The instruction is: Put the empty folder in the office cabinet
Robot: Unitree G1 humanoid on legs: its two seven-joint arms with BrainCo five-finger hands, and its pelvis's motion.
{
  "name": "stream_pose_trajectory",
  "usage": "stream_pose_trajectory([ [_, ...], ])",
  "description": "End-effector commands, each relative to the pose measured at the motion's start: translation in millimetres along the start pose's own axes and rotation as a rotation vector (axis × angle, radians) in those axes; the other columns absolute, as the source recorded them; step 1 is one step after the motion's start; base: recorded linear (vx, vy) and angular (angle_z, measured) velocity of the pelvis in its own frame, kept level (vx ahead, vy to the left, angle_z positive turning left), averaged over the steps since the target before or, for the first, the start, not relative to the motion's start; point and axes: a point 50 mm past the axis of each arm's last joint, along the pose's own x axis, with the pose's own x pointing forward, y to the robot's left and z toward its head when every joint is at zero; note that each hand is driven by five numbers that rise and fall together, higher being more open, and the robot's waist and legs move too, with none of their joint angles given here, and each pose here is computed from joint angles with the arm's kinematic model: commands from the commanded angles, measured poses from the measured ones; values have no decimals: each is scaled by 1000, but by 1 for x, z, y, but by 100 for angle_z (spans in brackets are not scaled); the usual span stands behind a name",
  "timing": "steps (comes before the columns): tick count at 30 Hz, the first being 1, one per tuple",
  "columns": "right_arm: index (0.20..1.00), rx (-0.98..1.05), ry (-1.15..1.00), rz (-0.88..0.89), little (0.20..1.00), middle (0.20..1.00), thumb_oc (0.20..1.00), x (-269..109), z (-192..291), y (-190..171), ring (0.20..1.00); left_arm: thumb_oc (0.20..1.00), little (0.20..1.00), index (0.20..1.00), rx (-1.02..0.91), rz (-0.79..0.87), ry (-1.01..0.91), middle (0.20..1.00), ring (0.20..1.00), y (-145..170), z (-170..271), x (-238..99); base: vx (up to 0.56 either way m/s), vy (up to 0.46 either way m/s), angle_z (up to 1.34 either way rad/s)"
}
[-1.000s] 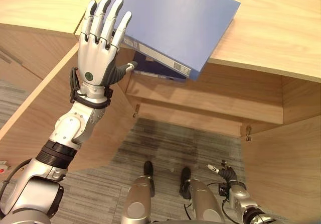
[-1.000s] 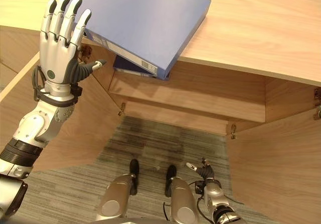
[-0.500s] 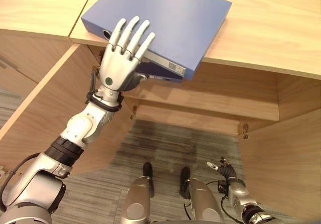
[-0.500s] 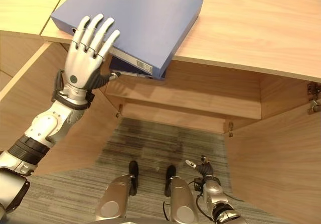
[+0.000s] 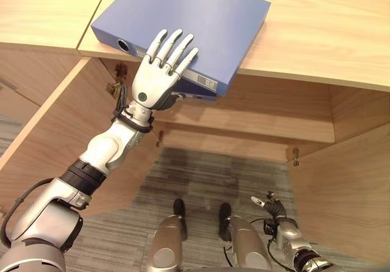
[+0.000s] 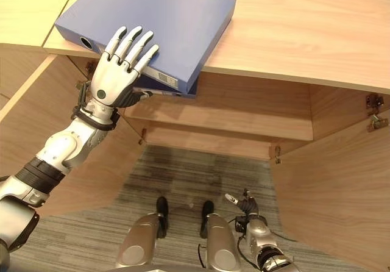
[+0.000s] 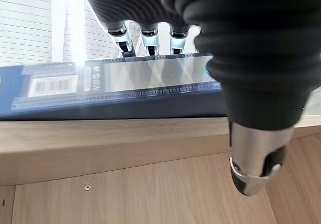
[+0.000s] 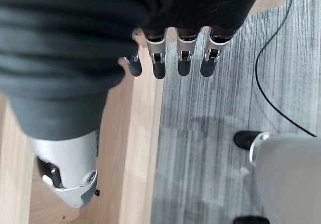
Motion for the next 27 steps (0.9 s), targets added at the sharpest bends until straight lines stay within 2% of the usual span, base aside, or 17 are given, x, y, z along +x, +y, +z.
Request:
stream_pose_trajectory([
  [1,1000,34,-25,7,1000,1000,1000,-1,1,1,1000,1000,1000,1000,40,111,-38,1000,1000,15,-1,32,0,0,0],
  [27,1000,43,-43,16,1000,1000,1000,1,8,3,1000,1000,1000,1000,38,35,-42,1000,1000,-2,8,42,0,0,0],
])
